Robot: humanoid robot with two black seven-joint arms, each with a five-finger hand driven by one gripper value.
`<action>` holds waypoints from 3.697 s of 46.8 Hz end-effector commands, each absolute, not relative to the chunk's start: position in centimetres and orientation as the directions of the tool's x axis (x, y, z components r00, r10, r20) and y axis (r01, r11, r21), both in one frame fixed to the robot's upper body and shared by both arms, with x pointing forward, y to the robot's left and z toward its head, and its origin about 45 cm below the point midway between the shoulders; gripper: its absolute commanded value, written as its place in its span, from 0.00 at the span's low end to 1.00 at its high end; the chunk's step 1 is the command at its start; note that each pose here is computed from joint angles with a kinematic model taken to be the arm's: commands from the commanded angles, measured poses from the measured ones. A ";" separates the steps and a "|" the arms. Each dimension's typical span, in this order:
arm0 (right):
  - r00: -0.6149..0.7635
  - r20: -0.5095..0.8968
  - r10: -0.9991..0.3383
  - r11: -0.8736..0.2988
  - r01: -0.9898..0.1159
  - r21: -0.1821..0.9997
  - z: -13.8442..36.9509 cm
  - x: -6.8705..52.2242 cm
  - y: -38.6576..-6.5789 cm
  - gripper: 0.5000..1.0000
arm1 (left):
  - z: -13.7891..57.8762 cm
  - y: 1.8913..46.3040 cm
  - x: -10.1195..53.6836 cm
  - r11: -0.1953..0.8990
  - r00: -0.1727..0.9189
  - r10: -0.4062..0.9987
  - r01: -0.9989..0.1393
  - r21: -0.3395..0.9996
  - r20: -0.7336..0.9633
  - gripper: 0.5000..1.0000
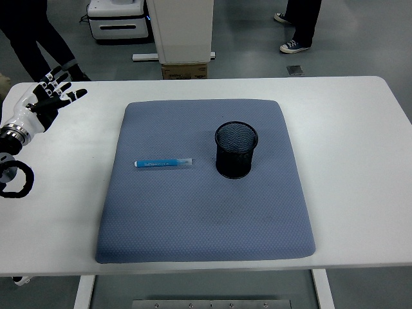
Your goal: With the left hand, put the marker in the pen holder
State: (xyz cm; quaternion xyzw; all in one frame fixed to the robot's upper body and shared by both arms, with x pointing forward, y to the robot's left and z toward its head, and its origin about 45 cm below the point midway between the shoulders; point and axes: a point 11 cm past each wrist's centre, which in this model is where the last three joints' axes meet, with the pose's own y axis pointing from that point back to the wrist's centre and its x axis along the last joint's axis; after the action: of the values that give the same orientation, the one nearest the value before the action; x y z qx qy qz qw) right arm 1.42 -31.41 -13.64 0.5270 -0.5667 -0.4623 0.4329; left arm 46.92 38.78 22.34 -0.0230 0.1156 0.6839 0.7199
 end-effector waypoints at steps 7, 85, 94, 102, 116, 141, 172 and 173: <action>-0.070 0.004 -0.998 0.017 -0.197 0.980 -13.6 1.4 -31.4 1.00 | 22.0 39.0 46.7 0.064 0.038 0.983 -0.988 0.138 -0.179 1.00; -0.070 0.002 -0.998 0.016 -0.197 0.980 -13.6 1.4 -31.4 1.00 | 29.3 32.2 50.3 0.317 0.448 0.687 -0.893 0.318 0.572 1.00; -0.070 0.004 -0.998 0.017 -0.197 0.980 -13.6 1.4 -31.4 1.00 | 29.5 30.9 50.4 0.360 0.484 0.622 -0.875 0.324 0.616 1.00; -0.070 0.004 -0.998 0.017 -0.197 0.980 -13.6 1.4 -31.4 1.00 | 29.4 29.1 50.1 0.428 0.516 0.620 -0.853 0.297 0.591 1.00; -0.070 0.004 -0.998 0.017 -0.197 0.980 -13.6 1.4 -31.4 1.00 | 27.3 28.1 48.5 0.462 0.609 0.514 -0.790 0.403 0.605 1.00; -0.070 0.004 -0.998 0.017 -0.197 0.980 -13.6 1.4 -31.4 1.00 | 27.8 25.4 47.5 0.509 0.680 0.380 -0.720 0.473 0.627 1.00; -0.070 0.004 -0.998 0.017 -0.197 0.980 -13.6 1.4 -31.4 1.00 | 26.6 21.9 46.3 0.551 0.768 0.125 -0.580 0.600 0.628 1.00; -0.070 0.004 -0.998 0.017 -0.197 0.980 -13.6 1.4 -31.4 1.00 | 26.6 21.8 46.3 0.547 0.772 0.118 -0.576 0.608 0.625 1.00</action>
State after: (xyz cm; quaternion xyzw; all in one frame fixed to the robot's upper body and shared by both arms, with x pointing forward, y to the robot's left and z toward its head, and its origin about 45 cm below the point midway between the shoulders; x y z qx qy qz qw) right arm 1.41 -31.41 -13.64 0.5270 -0.5667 -0.4623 0.4329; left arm 46.45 22.07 26.79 0.4188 -0.2700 0.2185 0.8390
